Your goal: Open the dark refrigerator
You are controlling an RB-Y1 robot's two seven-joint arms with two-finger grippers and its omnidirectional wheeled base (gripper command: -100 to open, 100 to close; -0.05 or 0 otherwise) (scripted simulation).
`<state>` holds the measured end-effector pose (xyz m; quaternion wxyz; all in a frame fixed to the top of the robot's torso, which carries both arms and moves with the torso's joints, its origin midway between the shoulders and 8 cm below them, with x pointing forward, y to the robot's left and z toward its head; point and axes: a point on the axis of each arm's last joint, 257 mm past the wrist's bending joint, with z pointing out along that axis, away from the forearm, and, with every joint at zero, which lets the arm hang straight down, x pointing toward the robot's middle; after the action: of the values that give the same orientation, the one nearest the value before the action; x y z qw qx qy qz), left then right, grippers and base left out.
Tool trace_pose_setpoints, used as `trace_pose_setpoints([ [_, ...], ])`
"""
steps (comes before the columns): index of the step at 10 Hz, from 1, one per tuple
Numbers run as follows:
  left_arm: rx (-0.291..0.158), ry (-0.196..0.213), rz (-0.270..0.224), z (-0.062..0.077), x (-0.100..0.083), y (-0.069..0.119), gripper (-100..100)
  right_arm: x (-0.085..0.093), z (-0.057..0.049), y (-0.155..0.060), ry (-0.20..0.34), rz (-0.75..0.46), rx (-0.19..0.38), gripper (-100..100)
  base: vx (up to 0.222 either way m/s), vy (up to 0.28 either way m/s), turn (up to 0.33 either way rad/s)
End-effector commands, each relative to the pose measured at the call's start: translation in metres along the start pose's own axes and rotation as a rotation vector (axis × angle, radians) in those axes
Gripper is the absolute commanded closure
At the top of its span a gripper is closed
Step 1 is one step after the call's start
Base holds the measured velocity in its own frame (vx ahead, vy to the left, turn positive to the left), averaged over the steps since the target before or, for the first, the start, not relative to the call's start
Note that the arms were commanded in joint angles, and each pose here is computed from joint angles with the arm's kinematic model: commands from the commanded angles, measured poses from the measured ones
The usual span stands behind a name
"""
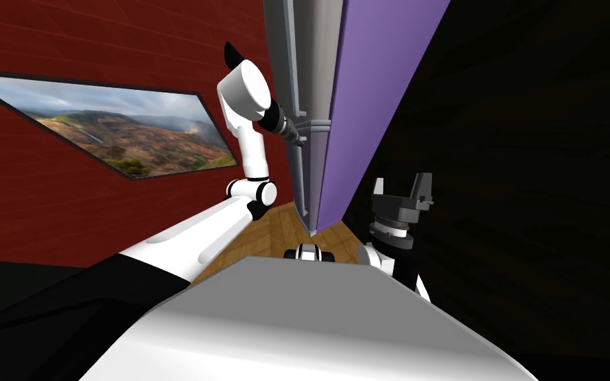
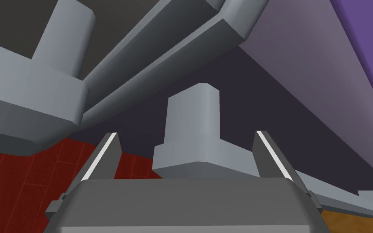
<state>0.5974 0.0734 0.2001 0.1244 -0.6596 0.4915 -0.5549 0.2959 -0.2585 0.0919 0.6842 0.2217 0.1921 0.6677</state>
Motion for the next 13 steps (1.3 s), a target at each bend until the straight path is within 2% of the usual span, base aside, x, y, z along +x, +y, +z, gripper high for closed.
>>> trace_pose_setpoints([
  [1, -0.029, 0.021, 0.011, 0.000, 0.007, 0.009, 100, 0.000, 0.000, 0.000, 0.000, 0.000, 0.000, 0, -0.014, 0.139, -0.058],
  [2, -0.049, 0.043, 0.022, -0.001, 0.014, 0.015, 100, 0.000, 0.000, 0.000, 0.000, 0.000, 0.000, 0, 0.032, 0.319, -0.083],
  [3, -0.049, 0.043, 0.022, -0.001, 0.014, 0.015, 100, 0.000, 0.000, 0.000, 0.000, 0.000, 0.000, 0, -0.001, 0.280, -0.059],
  [6, -0.106, 0.112, 0.056, -0.006, 0.035, 0.031, 100, 0.000, 0.000, 0.000, 0.001, -0.001, 0.000, 0, 0.017, 0.368, -0.053],
  [7, -0.106, 0.112, 0.056, -0.006, 0.035, 0.031, 100, 0.000, 0.000, 0.000, 0.001, -0.001, 0.000, 0, -0.005, 0.273, -0.013],
  [10, -0.161, 0.182, 0.093, -0.012, 0.056, 0.048, 100, 0.000, 0.000, 0.000, 0.000, 0.000, 0.000, 0, 0.008, 0.341, -0.056],
  [11, -0.161, 0.182, 0.093, -0.012, 0.056, 0.048, 100, 0.000, 0.000, 0.000, 0.000, -0.001, 0.000, 0, 0.017, 0.310, -0.038],
  [13, -0.196, 0.229, 0.119, -0.018, 0.069, 0.059, 100, 0.000, 0.000, 0.000, 0.000, 0.000, 0.000, 0, -0.013, 0.294, -0.039],
])
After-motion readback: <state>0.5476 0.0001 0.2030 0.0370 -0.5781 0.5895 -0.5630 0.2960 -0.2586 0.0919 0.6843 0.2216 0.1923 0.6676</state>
